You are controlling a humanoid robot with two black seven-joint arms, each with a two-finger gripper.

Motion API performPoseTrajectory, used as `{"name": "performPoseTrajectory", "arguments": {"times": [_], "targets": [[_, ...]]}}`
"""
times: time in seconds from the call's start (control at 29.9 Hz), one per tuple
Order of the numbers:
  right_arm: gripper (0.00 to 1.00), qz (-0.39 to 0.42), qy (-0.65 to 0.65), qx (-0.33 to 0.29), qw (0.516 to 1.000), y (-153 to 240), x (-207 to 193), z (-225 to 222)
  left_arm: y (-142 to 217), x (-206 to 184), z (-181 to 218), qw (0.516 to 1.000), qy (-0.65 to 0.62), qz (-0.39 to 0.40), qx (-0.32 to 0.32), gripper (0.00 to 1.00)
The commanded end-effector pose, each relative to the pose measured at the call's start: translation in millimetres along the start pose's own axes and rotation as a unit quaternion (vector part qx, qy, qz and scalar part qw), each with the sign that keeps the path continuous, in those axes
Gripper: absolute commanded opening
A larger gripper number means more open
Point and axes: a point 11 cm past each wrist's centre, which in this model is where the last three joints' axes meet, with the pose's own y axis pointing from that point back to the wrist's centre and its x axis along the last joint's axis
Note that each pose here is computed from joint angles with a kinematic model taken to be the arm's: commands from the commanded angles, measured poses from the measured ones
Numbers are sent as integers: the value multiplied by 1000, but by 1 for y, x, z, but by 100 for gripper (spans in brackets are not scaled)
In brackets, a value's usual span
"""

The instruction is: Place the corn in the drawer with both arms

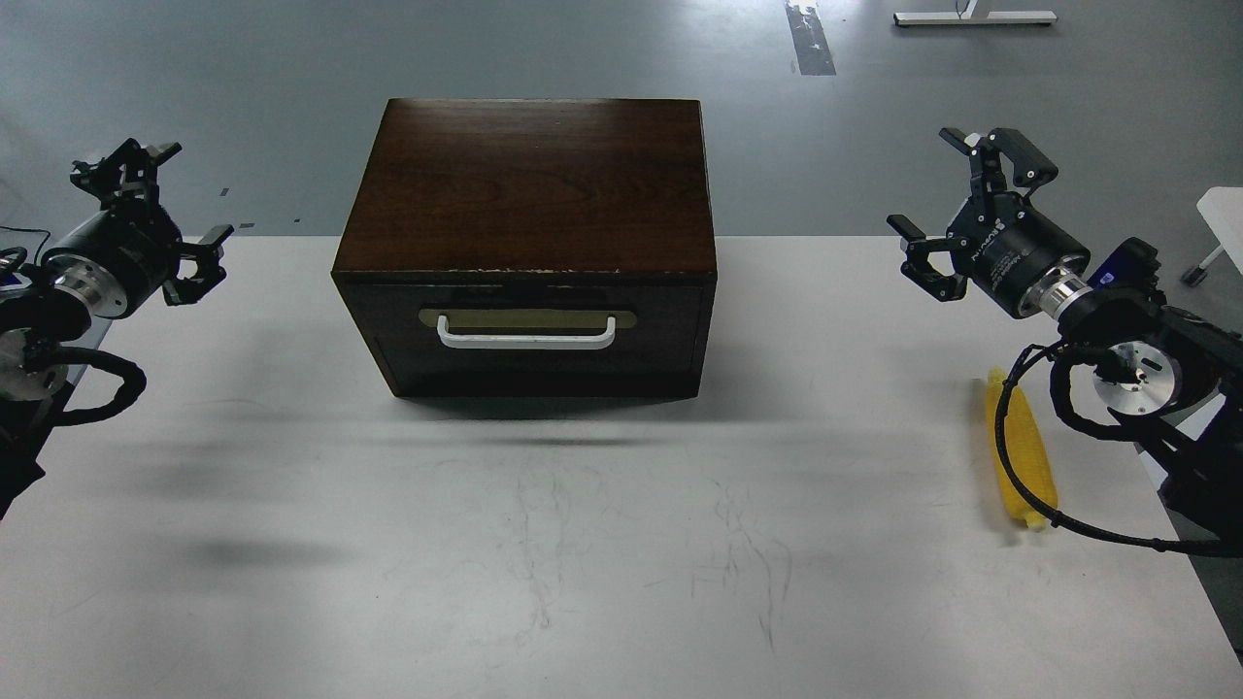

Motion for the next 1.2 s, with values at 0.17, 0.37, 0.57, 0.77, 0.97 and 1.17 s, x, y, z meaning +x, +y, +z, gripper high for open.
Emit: {"name": "performPoseTrajectory", "arguments": {"times": [0.17,0.37,0.57,0.77,0.97,1.17], "targets": [[100,0,-1,1,1000,0,0,0,2,4,4,1000,-1,4,-5,99],[100,0,-1,1,1000,0,-1,0,4,8,8,1000,0,9,-10,99],[100,-1,-1,1,1000,0,-1,0,5,11,15,1000,7,12,-19,99],[100,1,0,1,1000,0,0,-1,5,11,13,1000,6,11,-15,99],[100,0,1,-3,1000,0,-1,1,4,9,16,1000,0,8,-16,99],[100,2,1,-5,1000,0,0,2,5,10,16,1000,-2,9,-15,99]]}}
